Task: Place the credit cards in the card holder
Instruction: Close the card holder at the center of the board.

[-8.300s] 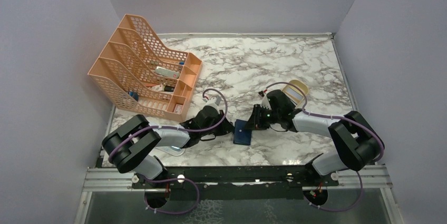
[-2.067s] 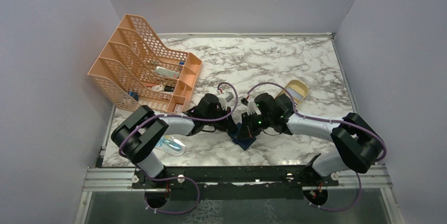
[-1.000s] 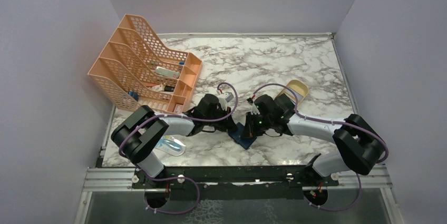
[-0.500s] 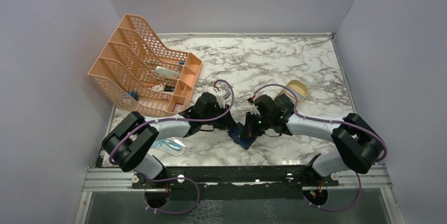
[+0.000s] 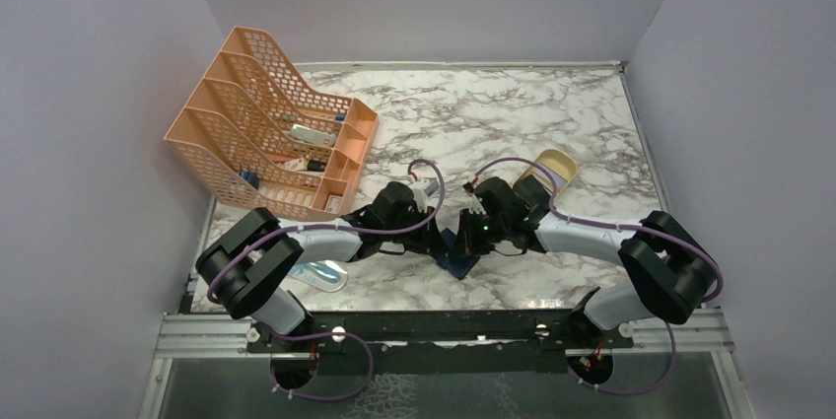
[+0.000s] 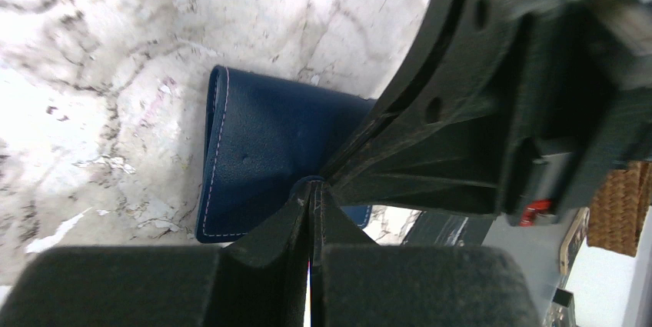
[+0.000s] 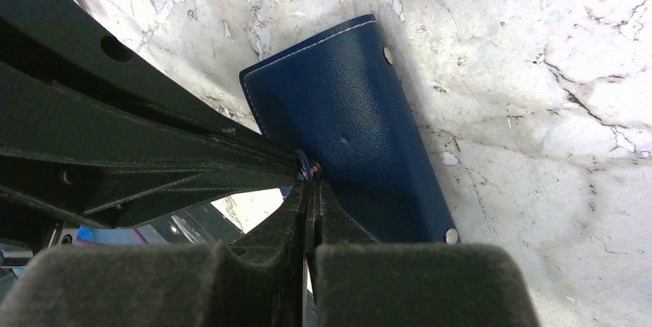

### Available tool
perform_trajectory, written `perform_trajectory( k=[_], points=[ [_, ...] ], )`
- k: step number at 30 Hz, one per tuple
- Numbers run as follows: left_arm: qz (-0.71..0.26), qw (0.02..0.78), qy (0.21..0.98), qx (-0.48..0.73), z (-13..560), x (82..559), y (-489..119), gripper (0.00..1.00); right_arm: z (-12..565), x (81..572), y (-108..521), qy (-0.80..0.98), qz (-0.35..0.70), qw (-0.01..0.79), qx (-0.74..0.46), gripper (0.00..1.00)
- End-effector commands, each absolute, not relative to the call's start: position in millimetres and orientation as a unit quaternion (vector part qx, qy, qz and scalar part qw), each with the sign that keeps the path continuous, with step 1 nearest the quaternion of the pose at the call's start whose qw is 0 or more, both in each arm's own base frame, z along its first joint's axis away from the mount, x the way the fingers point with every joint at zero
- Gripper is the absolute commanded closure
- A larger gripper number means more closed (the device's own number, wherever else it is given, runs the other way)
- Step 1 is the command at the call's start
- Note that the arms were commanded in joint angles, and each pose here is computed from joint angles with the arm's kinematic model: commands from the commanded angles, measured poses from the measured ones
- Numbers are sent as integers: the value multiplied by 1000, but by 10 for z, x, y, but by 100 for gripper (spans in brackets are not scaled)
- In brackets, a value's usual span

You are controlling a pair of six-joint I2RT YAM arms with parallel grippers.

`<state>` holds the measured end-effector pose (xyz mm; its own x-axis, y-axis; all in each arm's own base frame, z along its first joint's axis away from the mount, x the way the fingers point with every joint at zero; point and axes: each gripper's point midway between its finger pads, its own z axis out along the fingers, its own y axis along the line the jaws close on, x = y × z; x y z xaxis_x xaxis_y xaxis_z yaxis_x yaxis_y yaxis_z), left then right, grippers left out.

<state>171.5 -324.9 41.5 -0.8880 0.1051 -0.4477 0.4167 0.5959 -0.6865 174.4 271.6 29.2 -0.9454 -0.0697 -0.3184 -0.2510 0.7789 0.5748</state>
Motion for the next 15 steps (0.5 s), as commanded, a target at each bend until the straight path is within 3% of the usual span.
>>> perform_trajectory(
  k=[1,15],
  points=[
    [-420,181,877,144,389,1741,-3350,100,-127,1654,2360,963,230,124,-68,99],
    [-304,170,927,138,91,1841,-3183,100,-277,1586,2297,968,217,108,-62,99]
  ],
)
